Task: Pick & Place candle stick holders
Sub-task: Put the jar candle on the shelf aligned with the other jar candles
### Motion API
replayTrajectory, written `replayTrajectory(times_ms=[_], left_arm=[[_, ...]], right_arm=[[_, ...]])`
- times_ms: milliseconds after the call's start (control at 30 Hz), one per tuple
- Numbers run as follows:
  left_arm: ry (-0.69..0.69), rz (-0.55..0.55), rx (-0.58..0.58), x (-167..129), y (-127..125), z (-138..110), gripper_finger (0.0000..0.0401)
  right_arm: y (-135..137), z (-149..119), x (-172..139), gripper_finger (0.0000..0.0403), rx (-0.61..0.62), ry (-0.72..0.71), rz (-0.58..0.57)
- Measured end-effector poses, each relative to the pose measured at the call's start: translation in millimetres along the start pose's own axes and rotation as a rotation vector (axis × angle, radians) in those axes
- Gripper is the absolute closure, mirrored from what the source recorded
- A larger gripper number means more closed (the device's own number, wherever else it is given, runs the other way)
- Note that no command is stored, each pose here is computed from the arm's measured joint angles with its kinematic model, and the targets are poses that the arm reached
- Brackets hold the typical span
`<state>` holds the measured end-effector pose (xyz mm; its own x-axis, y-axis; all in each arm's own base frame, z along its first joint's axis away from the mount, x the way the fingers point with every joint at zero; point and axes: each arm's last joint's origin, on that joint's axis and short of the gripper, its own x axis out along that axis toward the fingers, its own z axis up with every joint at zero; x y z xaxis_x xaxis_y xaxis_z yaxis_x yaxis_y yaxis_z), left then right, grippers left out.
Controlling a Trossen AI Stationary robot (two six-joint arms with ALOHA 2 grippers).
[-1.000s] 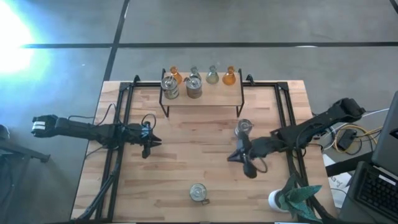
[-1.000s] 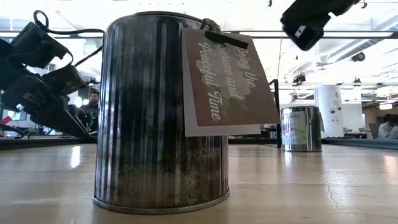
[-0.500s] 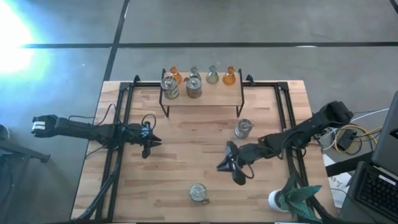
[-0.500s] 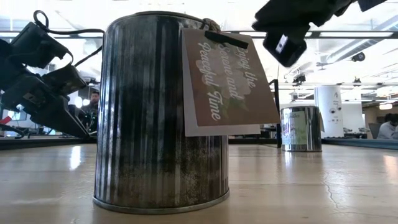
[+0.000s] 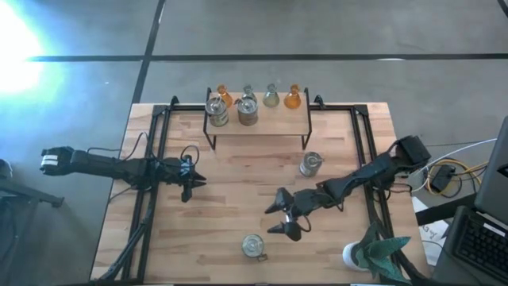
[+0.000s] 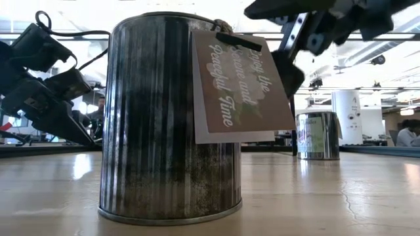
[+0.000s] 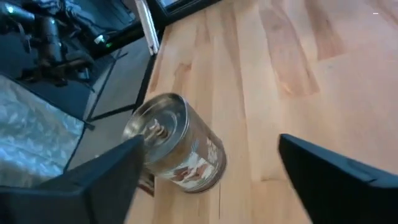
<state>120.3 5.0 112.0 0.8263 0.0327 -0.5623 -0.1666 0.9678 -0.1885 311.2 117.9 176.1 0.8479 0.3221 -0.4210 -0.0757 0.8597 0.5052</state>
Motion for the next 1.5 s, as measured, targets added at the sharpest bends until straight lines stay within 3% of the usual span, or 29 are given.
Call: replayTrajectory(times_ms=[100,333,700,1033,1367,1500], left_arm=[[0.000,0.000,0.000,0.0,0.0,0.0,0.0309],[0.000,0.000,0.000,0.0,0.0,0.0,0.0309],[0.000,0.000,0.000,0.0,0.0,-0.1,0.0309],[0.001,-0.001,0.000,0.0,0.0,-0.2,0.0309],[0.000,0.000,0.000,0.0,0.0,-0.1,0.0309],[0.001,0.000,0.000,0.0,0.0,-0.2,0.0309]], right_arm=[[-3.4,-8.8,12.9,0.0011,-0.026,0.014,0.058],[-7.6,-20.4,29.7,0.0043,-0.057,0.016,0.166],[-14.1,-17.5,33.0,0.0062,-0.070,-0.040,0.079],[2.8,12.4,37.4,0.0056,-0.086,-0.115,0.107],[27.2,60.9,45.3,0.0074,-0.190,0.120,-0.040],[36.9,79.6,42.8,0.0072,-0.241,0.106,-0.104]])
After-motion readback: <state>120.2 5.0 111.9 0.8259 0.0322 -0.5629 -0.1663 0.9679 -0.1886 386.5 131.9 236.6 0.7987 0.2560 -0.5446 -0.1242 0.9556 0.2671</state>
